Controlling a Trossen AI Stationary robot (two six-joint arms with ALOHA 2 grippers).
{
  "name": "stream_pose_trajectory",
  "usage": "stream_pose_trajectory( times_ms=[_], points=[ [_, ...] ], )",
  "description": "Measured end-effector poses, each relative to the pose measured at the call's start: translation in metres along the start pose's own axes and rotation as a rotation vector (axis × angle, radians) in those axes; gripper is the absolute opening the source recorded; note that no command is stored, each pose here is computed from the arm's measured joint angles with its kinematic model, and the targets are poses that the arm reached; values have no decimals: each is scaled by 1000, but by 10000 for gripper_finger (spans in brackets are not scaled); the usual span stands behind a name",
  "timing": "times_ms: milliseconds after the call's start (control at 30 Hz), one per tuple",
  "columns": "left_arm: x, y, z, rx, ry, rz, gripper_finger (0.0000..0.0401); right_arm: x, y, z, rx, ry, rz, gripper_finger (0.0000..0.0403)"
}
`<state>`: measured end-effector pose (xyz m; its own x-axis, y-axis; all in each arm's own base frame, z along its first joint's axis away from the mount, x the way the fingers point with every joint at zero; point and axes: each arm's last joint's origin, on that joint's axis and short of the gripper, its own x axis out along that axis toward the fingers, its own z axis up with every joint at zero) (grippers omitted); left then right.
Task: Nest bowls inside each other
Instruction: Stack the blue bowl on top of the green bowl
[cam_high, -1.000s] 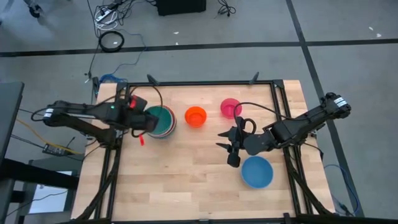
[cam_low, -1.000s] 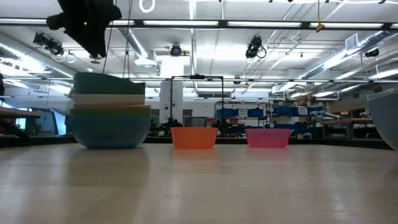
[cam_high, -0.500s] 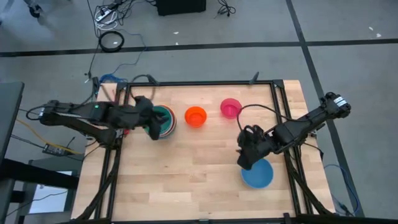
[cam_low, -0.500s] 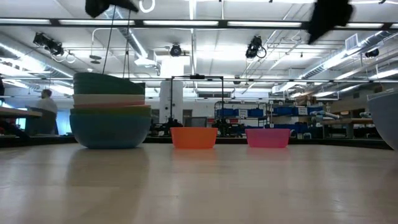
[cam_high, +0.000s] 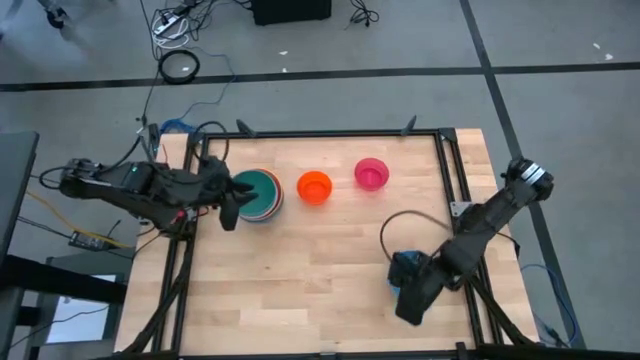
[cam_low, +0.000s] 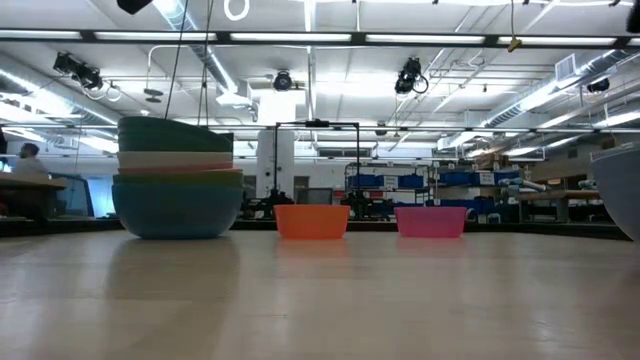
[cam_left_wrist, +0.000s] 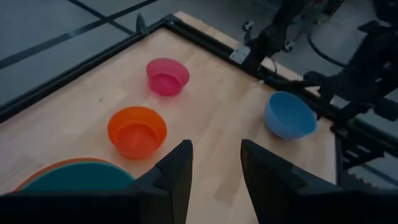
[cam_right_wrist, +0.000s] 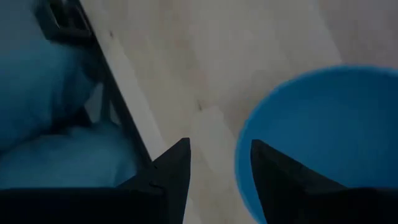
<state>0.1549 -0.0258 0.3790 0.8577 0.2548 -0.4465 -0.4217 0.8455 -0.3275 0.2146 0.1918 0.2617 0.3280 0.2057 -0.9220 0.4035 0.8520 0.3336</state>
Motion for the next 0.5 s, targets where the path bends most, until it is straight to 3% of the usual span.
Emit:
stream_pose_trajectory(
  times_ms=[233,500],
  points=[
    [7,-2,-8,0,16,-4,145,41,2,-11,-61,56,-178,155],
    [11,0,-14,-4,34,10,145,60,2,-13,-100,87,-235,155]
  ],
)
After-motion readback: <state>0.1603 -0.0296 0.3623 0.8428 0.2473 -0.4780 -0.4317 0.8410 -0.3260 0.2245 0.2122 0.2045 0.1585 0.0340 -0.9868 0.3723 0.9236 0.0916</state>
